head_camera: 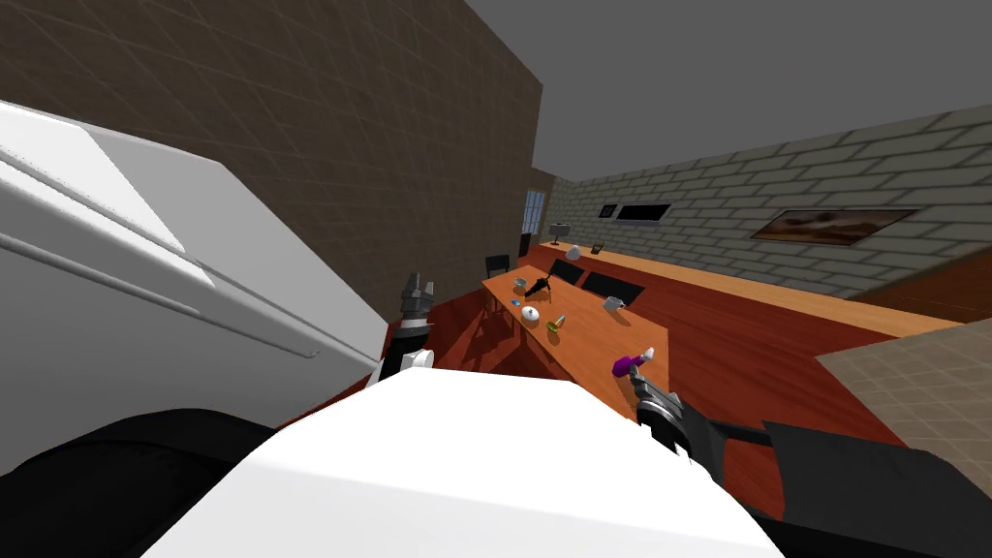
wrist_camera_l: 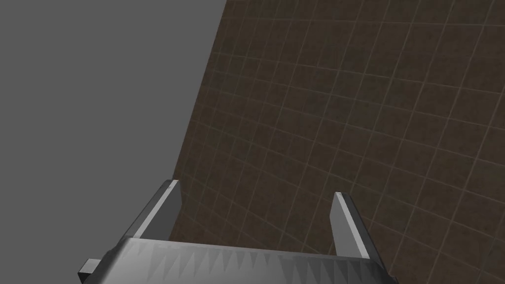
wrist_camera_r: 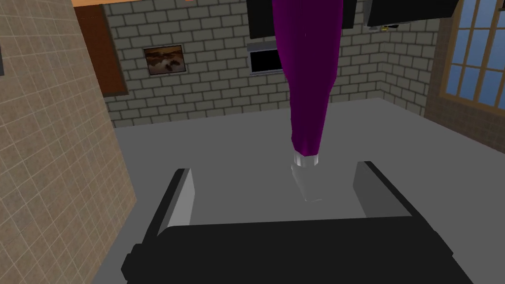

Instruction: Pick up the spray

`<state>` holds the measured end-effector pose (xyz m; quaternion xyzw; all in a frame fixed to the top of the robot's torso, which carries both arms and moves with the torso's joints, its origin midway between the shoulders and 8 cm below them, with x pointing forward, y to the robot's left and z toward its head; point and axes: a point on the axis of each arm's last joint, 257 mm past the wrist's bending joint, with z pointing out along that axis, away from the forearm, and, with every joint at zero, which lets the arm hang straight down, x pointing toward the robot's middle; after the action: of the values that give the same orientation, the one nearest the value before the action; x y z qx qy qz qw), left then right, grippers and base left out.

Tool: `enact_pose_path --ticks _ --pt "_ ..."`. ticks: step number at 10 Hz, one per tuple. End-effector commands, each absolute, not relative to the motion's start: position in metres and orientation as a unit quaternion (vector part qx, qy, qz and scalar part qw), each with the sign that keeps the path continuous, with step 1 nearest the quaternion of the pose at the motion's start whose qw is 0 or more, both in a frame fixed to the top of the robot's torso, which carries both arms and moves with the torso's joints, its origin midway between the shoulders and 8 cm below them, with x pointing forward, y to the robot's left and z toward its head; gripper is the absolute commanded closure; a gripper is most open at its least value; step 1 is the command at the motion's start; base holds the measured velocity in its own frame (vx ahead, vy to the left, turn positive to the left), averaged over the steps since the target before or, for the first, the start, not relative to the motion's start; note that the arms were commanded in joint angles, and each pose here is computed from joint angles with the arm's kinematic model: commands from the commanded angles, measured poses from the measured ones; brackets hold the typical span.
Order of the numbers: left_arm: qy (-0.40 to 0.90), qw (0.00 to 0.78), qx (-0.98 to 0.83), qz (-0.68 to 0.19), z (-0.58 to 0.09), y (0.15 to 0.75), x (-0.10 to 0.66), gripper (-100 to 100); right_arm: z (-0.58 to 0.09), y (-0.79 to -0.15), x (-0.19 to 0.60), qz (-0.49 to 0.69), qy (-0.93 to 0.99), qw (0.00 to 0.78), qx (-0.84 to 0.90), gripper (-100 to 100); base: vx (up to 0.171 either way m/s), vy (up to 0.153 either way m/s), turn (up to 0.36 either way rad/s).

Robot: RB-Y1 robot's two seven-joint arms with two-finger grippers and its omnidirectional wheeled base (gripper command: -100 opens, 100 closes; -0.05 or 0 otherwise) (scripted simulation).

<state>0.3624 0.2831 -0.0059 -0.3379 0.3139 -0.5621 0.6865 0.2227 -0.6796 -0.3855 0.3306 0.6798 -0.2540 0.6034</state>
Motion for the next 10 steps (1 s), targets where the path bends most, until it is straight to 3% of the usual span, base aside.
enact_pose_path --ticks 1,5,6,7,10 --pt "0.314 0.687 -0.338 -0.562 -0.006 0.283 0.362 0 -0.401 -0.672 0.226 -0.258 0.695 0.587 0.326 -100 0.204 0.020 -0.229" --pt "0.314 0.687 -0.338 -0.562 -0.006 0.283 0.362 0 -0.416 -0.663 0.232 -0.261 0.712 0.570 0.316 -100 0.177 -0.027 -0.134" --pt "0.314 0.687 -0.338 -0.562 -0.006 0.283 0.362 0 -0.417 -0.662 0.232 -0.262 0.713 0.568 0.315 0 0.018 -0.004 0.009" --pt "0.314 0.686 -0.338 -0.562 -0.006 0.283 0.362 0 -0.416 -0.646 0.244 -0.250 0.722 0.575 0.293 -100 0.076 -0.053 -0.328" --pt "0.314 0.687 -0.338 -0.562 -0.006 0.283 0.362 0 -0.419 -0.609 0.264 -0.222 0.738 0.584 0.253 -100 0.121 -0.070 -0.338"
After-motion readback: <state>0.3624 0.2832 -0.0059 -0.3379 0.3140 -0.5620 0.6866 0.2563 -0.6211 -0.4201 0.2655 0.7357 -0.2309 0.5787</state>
